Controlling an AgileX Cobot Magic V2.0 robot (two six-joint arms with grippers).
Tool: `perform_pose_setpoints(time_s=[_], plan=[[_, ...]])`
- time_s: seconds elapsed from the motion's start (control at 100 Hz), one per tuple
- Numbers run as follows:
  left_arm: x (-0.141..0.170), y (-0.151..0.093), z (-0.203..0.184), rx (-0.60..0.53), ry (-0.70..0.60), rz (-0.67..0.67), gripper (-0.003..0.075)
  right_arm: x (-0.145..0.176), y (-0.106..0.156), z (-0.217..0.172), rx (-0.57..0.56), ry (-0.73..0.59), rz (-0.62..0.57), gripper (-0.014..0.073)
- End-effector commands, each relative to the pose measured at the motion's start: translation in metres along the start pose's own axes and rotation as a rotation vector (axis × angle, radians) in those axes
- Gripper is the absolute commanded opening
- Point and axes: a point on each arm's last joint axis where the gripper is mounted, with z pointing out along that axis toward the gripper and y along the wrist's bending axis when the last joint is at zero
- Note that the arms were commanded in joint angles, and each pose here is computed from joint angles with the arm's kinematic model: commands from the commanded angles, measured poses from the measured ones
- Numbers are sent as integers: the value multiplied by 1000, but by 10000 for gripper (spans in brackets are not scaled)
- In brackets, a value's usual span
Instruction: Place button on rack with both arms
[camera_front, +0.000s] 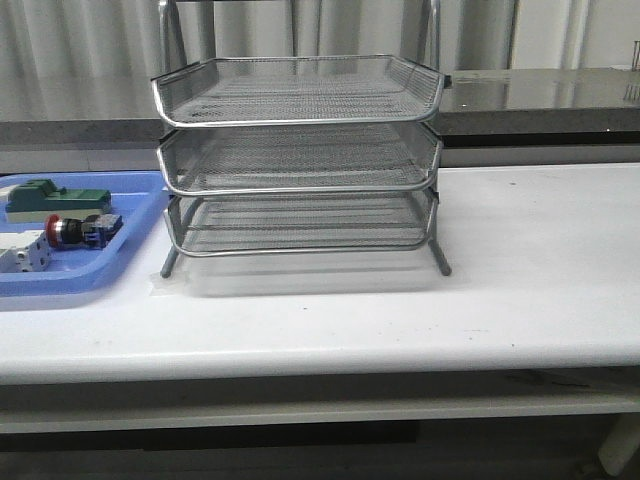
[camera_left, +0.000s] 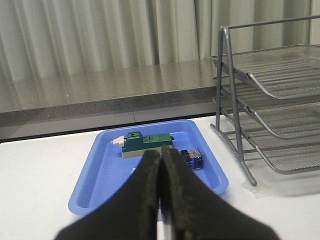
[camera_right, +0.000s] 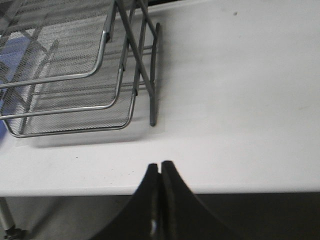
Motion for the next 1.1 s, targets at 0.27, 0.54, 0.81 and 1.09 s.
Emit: perform_pose_setpoints(time_s=[0.27,0.54,0.81,1.09], plan=[[7,-1,0,6,-49,-8,-20,-16,2,49,-47,-10,197,81],[7,-1,0,6,-49,-8,-20,-6,4,82,-53,82,288,344],[7,-1,0,6,-49,-8,-20,8,15,126,-58,121,350,343],[7,-1,0,6,-49,-8,-20,9,21,156,-48,147,365,343]])
